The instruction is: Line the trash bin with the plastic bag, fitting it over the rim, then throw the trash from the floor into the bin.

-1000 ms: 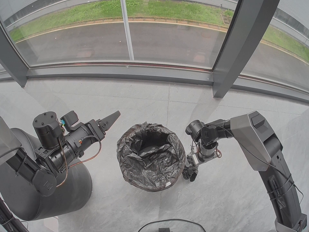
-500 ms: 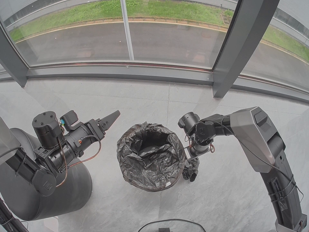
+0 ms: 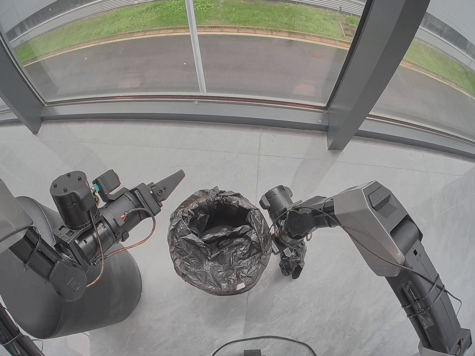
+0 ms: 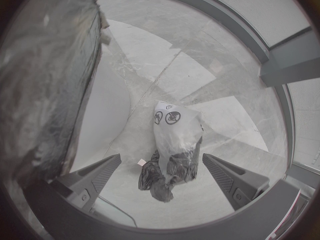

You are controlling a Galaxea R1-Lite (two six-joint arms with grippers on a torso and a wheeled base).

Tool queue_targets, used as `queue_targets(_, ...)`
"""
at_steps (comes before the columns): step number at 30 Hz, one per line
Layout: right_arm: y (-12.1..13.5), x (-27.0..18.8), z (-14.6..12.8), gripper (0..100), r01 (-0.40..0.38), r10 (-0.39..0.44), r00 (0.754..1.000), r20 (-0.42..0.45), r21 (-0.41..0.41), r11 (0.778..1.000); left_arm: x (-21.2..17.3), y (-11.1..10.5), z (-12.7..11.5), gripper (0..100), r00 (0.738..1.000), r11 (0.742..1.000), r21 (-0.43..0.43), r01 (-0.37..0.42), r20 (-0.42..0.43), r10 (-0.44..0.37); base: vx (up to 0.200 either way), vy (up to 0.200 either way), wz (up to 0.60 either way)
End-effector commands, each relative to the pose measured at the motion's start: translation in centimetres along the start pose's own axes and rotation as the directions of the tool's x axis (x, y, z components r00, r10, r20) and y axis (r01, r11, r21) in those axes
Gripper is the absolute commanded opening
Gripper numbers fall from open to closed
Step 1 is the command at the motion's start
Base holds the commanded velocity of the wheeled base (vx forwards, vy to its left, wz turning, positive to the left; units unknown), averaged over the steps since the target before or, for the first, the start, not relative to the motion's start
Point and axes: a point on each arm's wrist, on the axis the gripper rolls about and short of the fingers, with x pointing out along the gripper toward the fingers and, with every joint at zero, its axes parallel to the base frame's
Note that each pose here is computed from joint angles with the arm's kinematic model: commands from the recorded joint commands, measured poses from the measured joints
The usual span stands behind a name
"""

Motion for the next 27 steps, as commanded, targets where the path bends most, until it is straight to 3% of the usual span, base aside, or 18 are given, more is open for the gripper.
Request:
queue_targets(1,1.0,2.6,-1.2,100,0.000,0.000,1.000,-0.006,-0.050,0.999,0.1,0.2,-0.2,100,1.000,1.000,-0.002,-0.005,-0.008,0.005,0.000,0.000,0.00)
queue_targets(7,0.7,4.2,-1.6,100,0.013,-0.010,0.999,0.032,-0.100,0.995,0.2,0.2,-0.3,100,1.000,1.000,-0.002,-0.006,-0.009,0.006,0.000,0.000,0.00)
queue_targets(27,-2.6,3.8,-0.9,100,0.052,-0.049,0.998,0.044,-0.069,0.996,0.2,0.2,-0.3,100,1.000,1.000,-0.002,-0.007,-0.011,0.007,0.000,0.000,0.00)
